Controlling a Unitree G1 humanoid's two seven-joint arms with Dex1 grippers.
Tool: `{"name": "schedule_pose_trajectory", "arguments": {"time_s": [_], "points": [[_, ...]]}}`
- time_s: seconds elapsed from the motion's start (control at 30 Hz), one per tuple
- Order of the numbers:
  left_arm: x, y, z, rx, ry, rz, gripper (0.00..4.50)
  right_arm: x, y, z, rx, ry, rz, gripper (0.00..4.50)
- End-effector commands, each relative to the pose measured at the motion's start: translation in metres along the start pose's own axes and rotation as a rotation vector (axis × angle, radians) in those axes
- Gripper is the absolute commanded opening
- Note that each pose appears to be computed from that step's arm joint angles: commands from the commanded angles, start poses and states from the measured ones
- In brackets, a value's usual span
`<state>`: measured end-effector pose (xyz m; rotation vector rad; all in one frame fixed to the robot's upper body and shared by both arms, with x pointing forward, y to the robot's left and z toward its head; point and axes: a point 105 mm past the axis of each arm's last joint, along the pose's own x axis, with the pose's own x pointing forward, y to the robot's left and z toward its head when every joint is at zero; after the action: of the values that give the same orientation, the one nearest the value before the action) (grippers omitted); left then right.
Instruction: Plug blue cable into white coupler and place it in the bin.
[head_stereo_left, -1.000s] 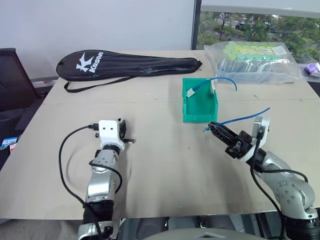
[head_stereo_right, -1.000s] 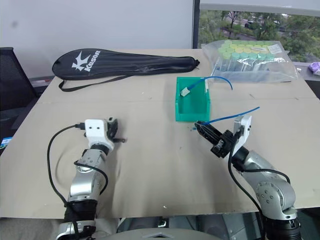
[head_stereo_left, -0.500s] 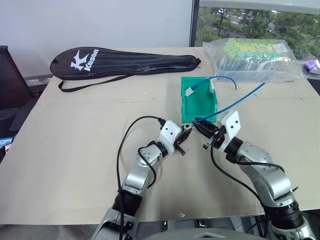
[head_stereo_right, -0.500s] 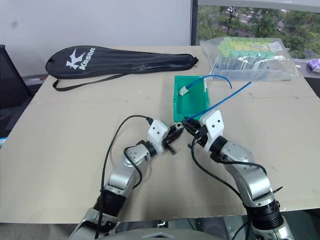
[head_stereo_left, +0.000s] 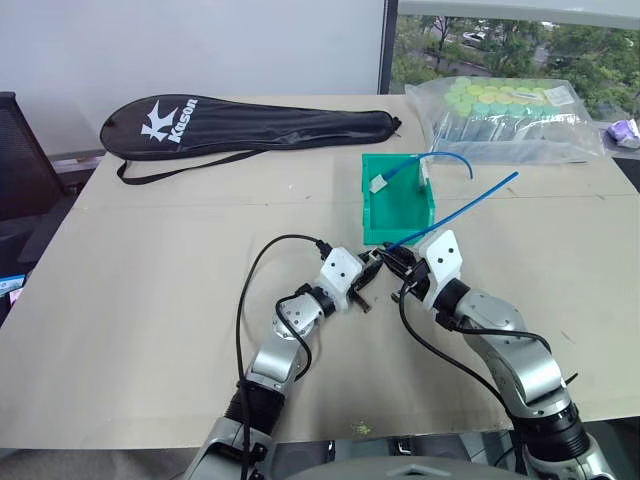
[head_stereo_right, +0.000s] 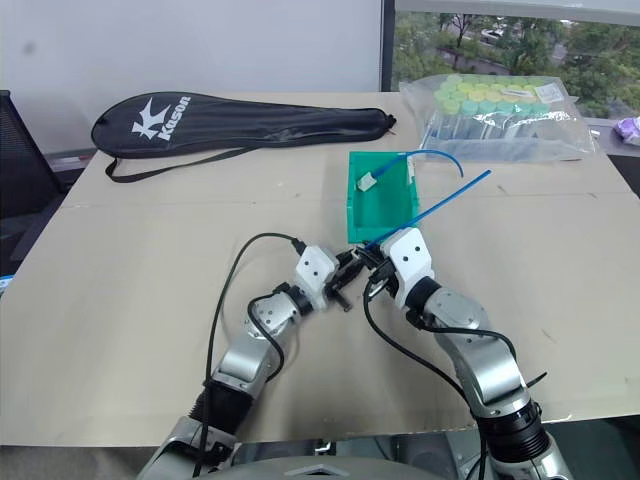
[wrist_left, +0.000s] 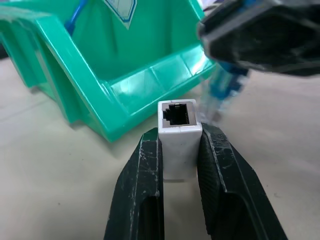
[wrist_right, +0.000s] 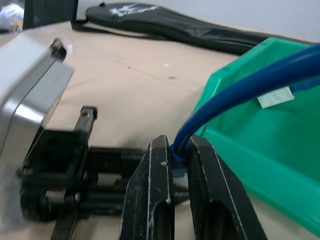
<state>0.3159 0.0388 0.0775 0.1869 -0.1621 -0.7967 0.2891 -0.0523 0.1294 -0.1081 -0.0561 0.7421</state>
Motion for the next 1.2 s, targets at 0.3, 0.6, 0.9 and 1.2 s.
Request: {"name": "schedule_pose_trajectory", "arguments": {"time_s": [0.3,0.6,0.9,1.2], "points": [[-0.007,-0.016,0.0,0.019,-0.034,-0.001,0.32,-0.006,0.007,0.016,-0.096,-0.073,-0.035,0.0],[-0.008,-0.015,-0.001,0.019,-0.018,0.013,0.32,-0.006,0.017,0.002,-0.173,0.0,0.022,0.0],[-0.01,-0.017,-0.001,0.024,-0.017,0.02,0.32,0.002,0.017,-0.016,-0.182,0.123,0.017,0.0],[-0.014,-0.016,-0.001,0.032,-0.016,0.037,0.32,0.013,0.025,-0.027,-0.122,0.236,0.037,0.0]]}}
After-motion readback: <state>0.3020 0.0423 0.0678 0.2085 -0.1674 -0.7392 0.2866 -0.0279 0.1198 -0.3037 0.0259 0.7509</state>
